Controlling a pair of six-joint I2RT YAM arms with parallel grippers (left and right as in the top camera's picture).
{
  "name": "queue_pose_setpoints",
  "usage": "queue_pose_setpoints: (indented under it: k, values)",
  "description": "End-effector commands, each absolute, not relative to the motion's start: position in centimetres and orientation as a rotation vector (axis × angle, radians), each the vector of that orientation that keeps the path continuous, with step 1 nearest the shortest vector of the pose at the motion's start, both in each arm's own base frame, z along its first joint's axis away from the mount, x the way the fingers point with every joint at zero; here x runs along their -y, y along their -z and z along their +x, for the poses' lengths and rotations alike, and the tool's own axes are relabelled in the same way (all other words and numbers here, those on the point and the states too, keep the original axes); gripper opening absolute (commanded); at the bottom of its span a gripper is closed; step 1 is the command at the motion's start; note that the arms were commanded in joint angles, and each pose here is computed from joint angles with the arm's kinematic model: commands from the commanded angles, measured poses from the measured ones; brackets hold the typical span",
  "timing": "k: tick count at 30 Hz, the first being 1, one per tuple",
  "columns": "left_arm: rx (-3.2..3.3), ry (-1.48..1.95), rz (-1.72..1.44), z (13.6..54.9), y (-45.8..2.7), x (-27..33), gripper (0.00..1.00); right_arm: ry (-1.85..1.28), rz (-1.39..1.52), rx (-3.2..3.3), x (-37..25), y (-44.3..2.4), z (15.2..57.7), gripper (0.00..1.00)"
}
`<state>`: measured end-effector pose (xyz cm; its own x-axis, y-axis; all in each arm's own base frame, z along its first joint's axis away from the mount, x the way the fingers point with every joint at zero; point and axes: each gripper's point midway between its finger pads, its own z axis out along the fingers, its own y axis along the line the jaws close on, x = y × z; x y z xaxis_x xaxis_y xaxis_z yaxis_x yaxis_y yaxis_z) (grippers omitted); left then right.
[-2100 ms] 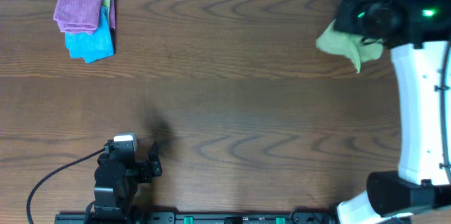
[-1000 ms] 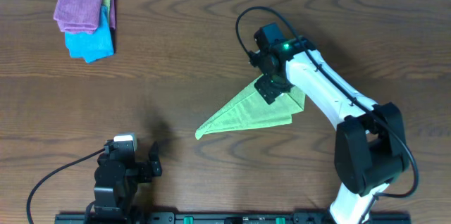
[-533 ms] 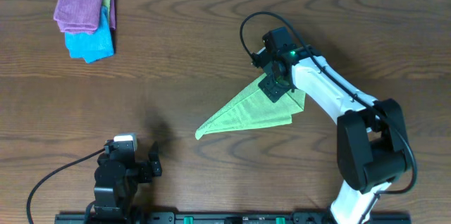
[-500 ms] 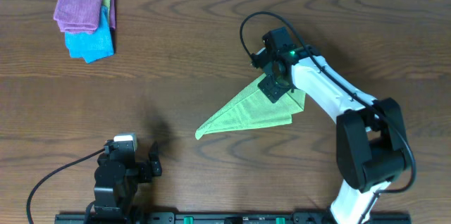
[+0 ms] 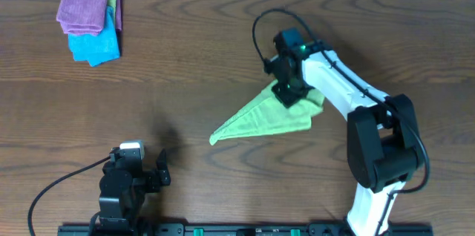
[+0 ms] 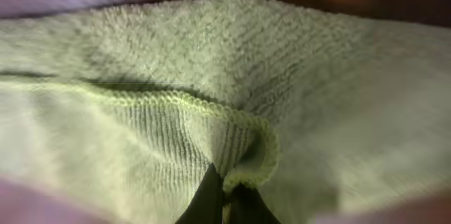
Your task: Fold the cloth
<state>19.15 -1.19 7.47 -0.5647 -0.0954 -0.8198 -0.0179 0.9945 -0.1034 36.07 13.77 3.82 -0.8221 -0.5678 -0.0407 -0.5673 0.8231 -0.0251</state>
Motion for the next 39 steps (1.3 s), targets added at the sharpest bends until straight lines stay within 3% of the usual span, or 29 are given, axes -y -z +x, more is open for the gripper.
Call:
queue_pose_setpoints:
  k: [1, 7, 10, 11, 12, 14, 18, 23, 27, 39]
  values:
    - [-2.177, 0.098, -0.083, 19.1, -7.1, 1.1, 0.95, -0.035, -0.773, -2.760, -16.6, -12.4, 39.8, 0.01]
    - [-2.177, 0.098, -0.083, 19.1, -7.1, 1.1, 0.95, -0.191, -0.768, -2.325, -24.5, -24.8, 44.6, 0.01]
    - [-2.177, 0.098, -0.083, 19.1, -7.1, 1.1, 0.95, -0.209, -0.783, -2.214, -27.2, -26.7, 45.0, 0.01]
    - [-2.177, 0.098, -0.083, 19.1, -7.1, 1.1, 0.95, -0.106, -0.796, -2.321, -25.4, -24.9, 43.6, 0.21]
    - [-2.177, 0.098, -0.083, 19.1, -7.1, 1.1, 0.95, -0.025, -0.796, -2.492, -23.1, -22.5, 41.0, 0.98]
    - [-2.177, 0.098, -0.083, 19.1, -7.1, 1.1, 0.95, 0.002, -0.772, -2.643, -21.5, -20.7, 38.4, 0.96]
    - [-2.177, 0.098, -0.083, 19.1, -7.1, 1.1, 0.95, -0.004, -0.779, -2.676, -21.2, -19.5, 38.0, 0.92]
    - [-2.177, 0.098, -0.083, 19.1, -7.1, 1.1, 0.96, -0.184, -1.101, -2.674, -23.7, -13.4, 35.4, 0.80]
    - [-2.177, 0.098, -0.083, 19.1, -7.1, 1.1, 0.95, -0.229, -1.262, -2.652, -24.1, -8.1, 33.3, 0.78]
    - [-2.177, 0.098, -0.083, 19.1, -7.1, 1.1, 0.95, -0.263, -1.229, -2.499, -26.6, -1.9, 36.0, 0.73]
